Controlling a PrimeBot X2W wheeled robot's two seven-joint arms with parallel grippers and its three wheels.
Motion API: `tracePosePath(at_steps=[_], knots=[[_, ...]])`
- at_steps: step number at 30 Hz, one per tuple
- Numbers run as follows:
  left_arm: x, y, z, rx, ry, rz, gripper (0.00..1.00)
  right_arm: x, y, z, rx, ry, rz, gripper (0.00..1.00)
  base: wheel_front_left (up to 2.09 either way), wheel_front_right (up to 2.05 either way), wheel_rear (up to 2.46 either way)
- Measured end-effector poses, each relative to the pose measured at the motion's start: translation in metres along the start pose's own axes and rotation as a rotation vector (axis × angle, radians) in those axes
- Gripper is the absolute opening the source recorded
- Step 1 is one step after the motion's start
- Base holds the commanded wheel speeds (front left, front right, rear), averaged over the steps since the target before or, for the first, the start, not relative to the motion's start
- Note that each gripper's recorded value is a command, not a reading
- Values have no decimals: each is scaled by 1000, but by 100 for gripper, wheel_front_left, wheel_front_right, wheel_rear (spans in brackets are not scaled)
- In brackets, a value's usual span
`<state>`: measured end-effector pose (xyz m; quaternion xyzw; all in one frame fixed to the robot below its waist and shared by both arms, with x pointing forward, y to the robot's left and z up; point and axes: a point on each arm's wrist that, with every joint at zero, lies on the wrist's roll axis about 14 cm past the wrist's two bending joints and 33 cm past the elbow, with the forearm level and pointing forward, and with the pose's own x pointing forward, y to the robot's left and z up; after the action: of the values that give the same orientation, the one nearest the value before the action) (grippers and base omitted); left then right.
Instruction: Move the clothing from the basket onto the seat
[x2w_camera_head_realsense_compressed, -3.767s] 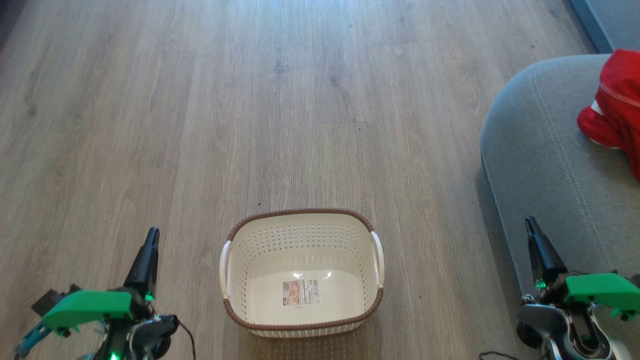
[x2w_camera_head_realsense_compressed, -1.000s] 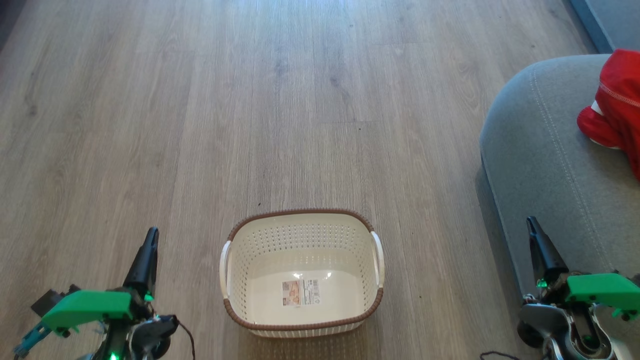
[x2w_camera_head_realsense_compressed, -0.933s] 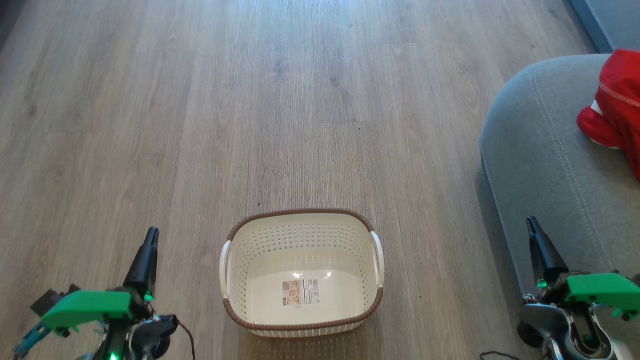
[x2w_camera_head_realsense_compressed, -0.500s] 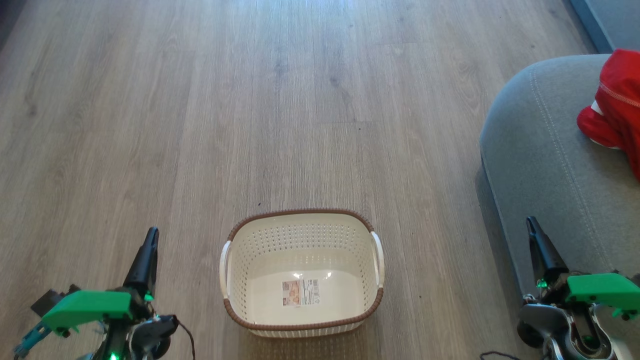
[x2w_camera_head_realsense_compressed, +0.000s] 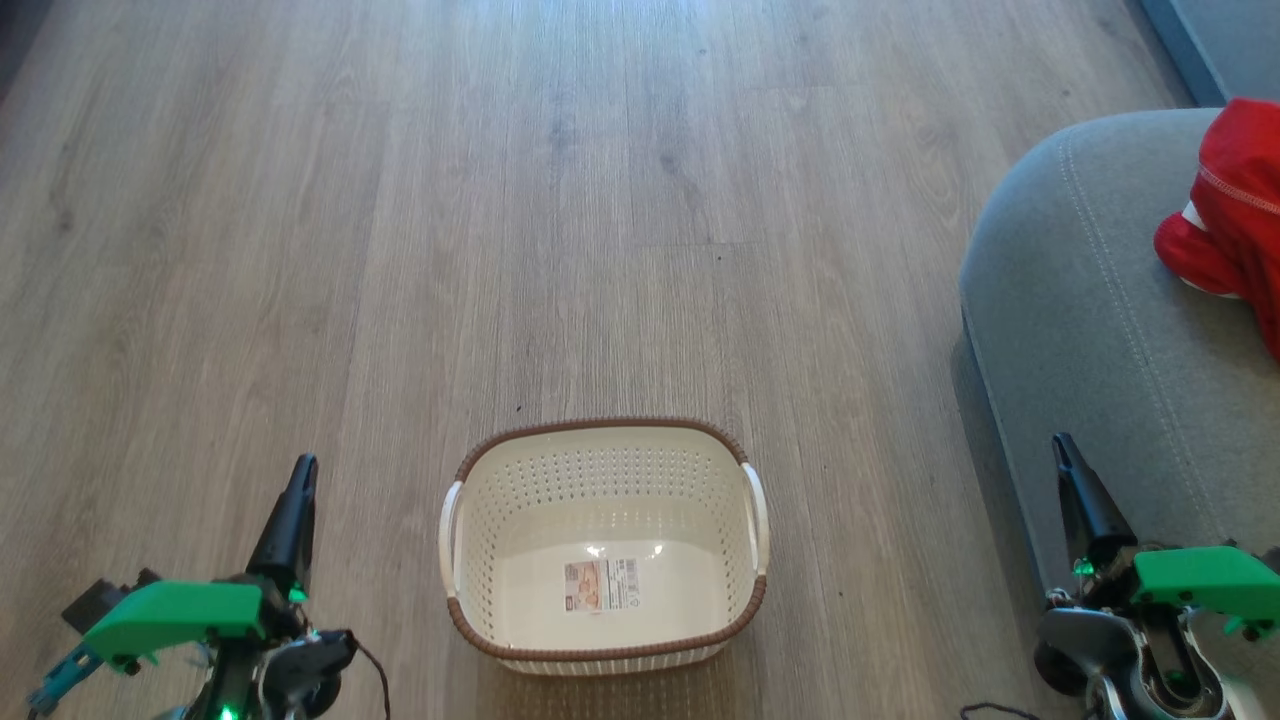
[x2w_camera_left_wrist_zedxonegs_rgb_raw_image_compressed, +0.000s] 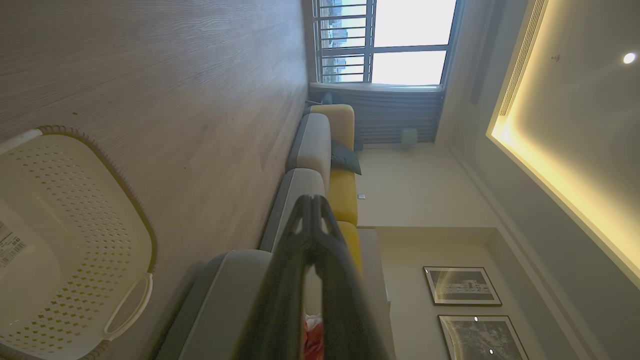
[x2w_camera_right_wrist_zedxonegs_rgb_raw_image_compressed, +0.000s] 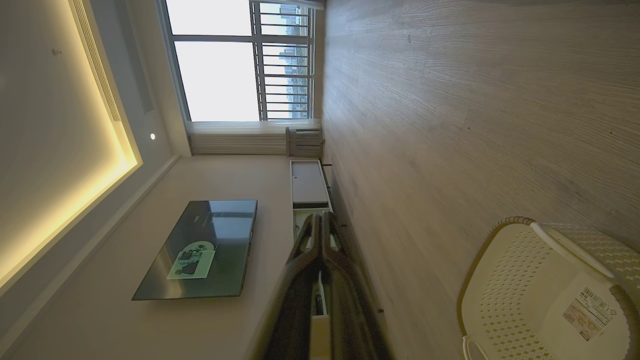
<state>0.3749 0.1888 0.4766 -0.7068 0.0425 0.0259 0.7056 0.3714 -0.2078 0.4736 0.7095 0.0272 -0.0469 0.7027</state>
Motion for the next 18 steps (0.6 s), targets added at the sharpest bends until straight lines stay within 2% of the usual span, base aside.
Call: tracePosePath(at_steps=[18], knots=[[0,0,0,0,0,0,0,0,0,0,-1,0,0,0,0,0,0]])
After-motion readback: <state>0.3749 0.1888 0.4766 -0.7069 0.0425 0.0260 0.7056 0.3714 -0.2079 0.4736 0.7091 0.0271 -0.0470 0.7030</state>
